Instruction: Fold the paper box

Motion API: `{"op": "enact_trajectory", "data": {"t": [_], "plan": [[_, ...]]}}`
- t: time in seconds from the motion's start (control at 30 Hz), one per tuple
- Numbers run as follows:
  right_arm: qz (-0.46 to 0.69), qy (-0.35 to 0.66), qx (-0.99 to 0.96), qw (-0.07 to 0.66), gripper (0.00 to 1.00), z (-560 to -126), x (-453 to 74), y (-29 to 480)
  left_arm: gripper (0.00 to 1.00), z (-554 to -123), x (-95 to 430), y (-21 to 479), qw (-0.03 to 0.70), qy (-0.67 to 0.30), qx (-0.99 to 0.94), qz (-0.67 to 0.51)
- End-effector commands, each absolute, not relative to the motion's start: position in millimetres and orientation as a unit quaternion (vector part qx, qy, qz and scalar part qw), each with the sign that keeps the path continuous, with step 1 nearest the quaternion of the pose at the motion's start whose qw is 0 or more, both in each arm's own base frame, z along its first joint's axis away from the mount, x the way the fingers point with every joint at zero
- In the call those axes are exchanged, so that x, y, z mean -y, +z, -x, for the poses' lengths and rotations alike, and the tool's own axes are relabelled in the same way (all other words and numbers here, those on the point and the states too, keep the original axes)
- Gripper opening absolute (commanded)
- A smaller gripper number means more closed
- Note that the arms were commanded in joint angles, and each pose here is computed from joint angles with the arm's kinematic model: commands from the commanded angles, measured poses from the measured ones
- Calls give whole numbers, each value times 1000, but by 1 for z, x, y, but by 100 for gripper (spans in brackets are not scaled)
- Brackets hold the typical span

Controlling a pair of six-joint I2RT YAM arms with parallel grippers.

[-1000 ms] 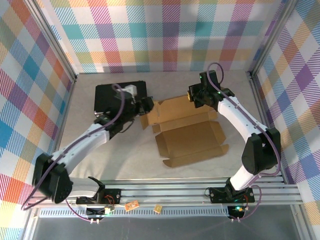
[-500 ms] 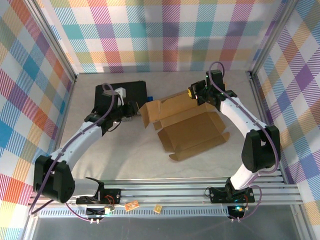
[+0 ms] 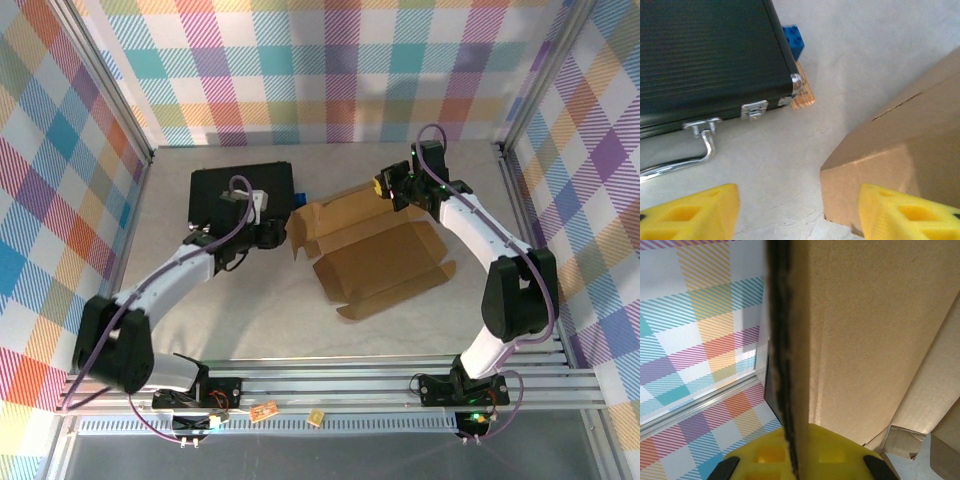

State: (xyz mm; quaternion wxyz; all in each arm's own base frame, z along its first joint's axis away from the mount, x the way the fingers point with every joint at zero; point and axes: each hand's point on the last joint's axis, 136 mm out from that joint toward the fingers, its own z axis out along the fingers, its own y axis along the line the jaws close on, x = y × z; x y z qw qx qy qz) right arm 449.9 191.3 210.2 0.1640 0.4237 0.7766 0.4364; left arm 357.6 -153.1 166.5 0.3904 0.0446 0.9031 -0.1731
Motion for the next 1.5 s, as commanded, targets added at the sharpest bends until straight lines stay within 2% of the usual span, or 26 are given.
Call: {"op": "enact_trajectory", "data": {"t": [0.0,0.17,0.3,0.43,0.67,1.03,1.17,1.47], "plan": [[-425,438,-775,164,0,-456,-191,210,68,-345,129,211,465,-154,-872,-10],[-430,440,-773,155,0,-460,-193,206,71,-324,147,215,447,-214,-867,-42],[-429,440,-775,152,0,-461,-194,204,69,-333,142,197,424,-177,-887,-41],[-423,439,-778,150,0,-460,-195,202,57,-350,130,192,427,-157,-890,-20],[-399,446,-788,146,0,-455,-200,191,46,-359,135,151,357,-149,-922,-27],[-378,456,-794,137,0,-451,-201,181,47,-364,171,126,347,-204,-910,-99],[-378,458,-794,134,0,-453,-202,180,48,-358,192,124,345,-212,-902,-152],[-376,465,-790,138,0,-457,-202,182,50,-344,210,135,363,-222,-887,-182]]}}
